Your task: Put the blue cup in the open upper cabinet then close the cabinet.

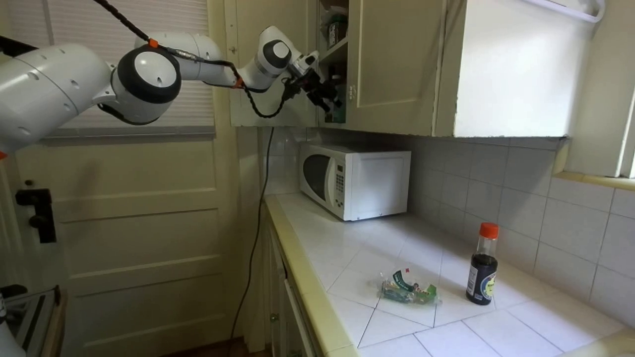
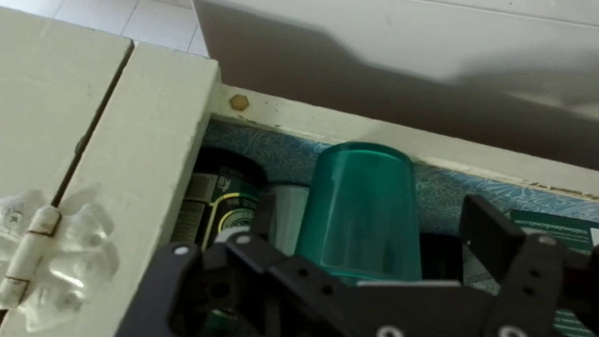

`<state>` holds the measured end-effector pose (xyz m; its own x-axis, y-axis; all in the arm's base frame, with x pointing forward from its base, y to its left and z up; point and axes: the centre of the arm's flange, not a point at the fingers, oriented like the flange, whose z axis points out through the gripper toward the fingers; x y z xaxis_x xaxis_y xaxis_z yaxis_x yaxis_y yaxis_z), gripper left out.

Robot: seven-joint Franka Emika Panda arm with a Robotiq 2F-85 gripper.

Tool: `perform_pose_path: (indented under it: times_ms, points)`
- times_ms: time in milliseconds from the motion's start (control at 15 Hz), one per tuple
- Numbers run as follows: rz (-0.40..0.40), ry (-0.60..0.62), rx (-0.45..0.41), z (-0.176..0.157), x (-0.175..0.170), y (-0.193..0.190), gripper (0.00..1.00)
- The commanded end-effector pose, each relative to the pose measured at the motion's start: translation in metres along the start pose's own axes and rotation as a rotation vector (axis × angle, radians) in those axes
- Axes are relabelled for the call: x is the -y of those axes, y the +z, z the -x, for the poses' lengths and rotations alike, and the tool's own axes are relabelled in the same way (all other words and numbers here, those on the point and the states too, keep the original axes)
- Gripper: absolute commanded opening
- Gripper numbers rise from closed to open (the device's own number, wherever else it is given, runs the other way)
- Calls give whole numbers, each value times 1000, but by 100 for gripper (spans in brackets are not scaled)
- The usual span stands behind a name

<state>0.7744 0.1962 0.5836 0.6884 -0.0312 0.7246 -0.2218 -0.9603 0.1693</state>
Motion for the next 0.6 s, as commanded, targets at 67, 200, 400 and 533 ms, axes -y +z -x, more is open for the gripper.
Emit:
perform_pose_path:
  times_ms: [67,200,400,533]
  points:
    - [32,23,48,17,-4,-11,100]
    - [34,32,55,18,-8,-9,100]
    - [28,10,59,26,-14,-14,100]
    - [-32,-62,64,39,-21,-33,100]
